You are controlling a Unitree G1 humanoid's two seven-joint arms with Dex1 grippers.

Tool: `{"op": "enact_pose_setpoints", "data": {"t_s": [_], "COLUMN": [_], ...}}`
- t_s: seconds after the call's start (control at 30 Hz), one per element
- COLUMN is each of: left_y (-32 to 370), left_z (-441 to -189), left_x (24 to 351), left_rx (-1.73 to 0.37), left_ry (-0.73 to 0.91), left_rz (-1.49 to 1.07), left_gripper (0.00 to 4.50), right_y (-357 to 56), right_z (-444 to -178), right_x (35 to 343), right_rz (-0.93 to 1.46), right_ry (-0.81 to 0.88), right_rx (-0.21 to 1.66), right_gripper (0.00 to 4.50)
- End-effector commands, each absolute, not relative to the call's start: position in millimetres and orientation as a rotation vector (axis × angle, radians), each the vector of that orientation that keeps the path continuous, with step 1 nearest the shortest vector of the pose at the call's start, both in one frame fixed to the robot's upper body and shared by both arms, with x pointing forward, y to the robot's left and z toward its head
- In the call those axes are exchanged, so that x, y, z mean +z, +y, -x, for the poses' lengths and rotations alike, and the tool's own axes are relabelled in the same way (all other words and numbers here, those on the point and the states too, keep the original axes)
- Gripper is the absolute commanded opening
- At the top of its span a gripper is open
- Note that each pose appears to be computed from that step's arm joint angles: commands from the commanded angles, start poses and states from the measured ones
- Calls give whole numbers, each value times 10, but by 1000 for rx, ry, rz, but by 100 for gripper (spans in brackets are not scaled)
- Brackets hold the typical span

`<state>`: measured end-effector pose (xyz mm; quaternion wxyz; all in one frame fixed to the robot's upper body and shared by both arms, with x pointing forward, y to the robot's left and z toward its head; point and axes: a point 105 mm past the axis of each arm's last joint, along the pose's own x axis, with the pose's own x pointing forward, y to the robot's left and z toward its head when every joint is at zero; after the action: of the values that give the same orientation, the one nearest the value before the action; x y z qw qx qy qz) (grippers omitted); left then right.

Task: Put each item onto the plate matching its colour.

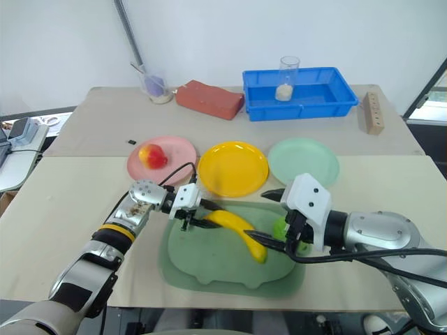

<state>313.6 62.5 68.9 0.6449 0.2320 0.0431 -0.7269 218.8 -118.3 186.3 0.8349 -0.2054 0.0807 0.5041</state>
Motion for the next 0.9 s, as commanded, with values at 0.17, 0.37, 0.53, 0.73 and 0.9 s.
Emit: {"op": "enact_pose_setpoints", "data": {"t_s": [0.17,0.37,0.53,0.73,0.9], "left_y": [708,934,954,778,698], "left_z": [-3261,-3689,-4095,-4232,-4265], "left_x": [992,1330,1440,1354,1286], "left_rx": [-1591,-1339,-1058,-960,-942], "left_ry": [47,36,17,53,77], "left_rz": [-517,-436,-422,-390,-440], "left_gripper": [140,140,140,140,140], "right_y": [-1192,-1154,-1182,-1249,-1235], "right_z": [-2288,-2382,-2528,-2718,-2789], "right_x": [2022,2152,2168,2151,2182], "right_rz": [461,440,454,453,422], "right_ry": [122,65,55,82,83], "right_rx": [1052,1045,993,882,834], "right_gripper": [450,450,450,450,450]}}
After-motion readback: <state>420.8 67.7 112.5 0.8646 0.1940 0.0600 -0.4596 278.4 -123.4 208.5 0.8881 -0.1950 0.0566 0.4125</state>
